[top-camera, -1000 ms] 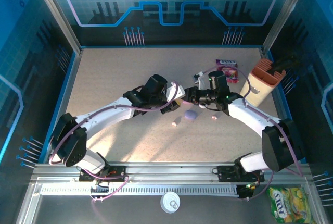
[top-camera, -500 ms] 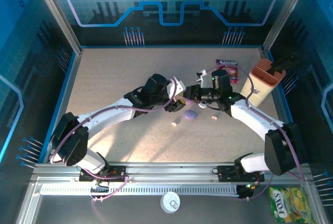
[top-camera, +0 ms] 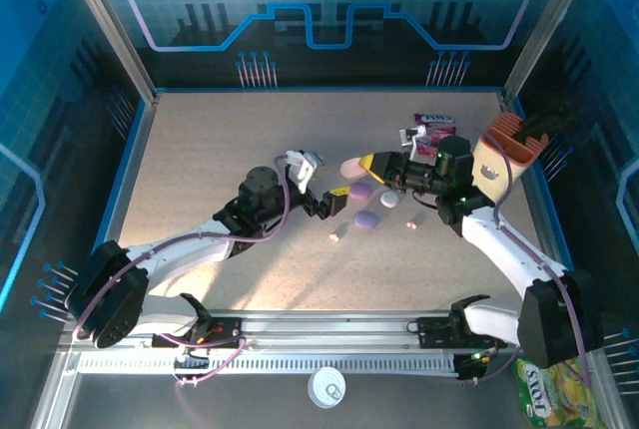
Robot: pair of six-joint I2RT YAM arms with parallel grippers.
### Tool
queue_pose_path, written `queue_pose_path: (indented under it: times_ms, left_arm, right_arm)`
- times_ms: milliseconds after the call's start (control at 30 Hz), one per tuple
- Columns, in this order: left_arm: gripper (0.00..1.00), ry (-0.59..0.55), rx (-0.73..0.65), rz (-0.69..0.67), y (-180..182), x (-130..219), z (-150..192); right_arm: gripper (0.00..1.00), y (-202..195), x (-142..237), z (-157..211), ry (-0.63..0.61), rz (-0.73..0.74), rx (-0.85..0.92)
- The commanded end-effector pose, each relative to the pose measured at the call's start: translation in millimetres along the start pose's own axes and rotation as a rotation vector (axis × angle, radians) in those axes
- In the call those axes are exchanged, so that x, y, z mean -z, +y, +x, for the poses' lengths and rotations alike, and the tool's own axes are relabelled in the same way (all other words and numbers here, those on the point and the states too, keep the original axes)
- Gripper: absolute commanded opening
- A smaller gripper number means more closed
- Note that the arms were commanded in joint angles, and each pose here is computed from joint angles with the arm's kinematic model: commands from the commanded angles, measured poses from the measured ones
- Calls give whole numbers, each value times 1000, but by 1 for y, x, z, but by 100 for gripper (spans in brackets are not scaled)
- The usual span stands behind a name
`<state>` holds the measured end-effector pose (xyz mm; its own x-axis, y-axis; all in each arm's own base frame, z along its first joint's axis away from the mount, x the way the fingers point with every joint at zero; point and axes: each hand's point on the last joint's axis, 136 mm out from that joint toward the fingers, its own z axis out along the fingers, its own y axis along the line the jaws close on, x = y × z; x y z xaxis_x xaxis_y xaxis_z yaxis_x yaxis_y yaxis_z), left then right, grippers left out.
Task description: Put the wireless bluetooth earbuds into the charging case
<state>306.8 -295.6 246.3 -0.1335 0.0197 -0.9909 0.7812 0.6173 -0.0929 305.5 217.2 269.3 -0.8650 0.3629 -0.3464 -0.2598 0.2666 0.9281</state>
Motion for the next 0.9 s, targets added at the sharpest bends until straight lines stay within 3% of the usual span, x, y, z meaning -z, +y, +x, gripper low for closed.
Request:
queue_pose_path:
  times_ms: [0,100,200,367,533,867]
  left_arm:
    - [99,-167,-34,135,-25,9,-44]
    - [98,-187,-55,189,-34,7,-50]
    - [88,-246,-93,233,-41,9,-59]
    - [89,-315,-141,289,-50,6,-72]
    - [89,-332,-171,356,-58,-2,-78]
    - [79,-366,-190,413,-65,-7,-85]
  right_arm:
    - [18,34,13,-6,-34,-104,-4]
    - [18,48,20,-6,-48,-143,-26]
    - [17,61,26,-6,-57,-173,-46]
    - [17,85,37,-5,-70,-256,-78]
    - [16,90,39,-1,-61,-278,-117]
    - [15,92,36,3,-35,-304,-176]
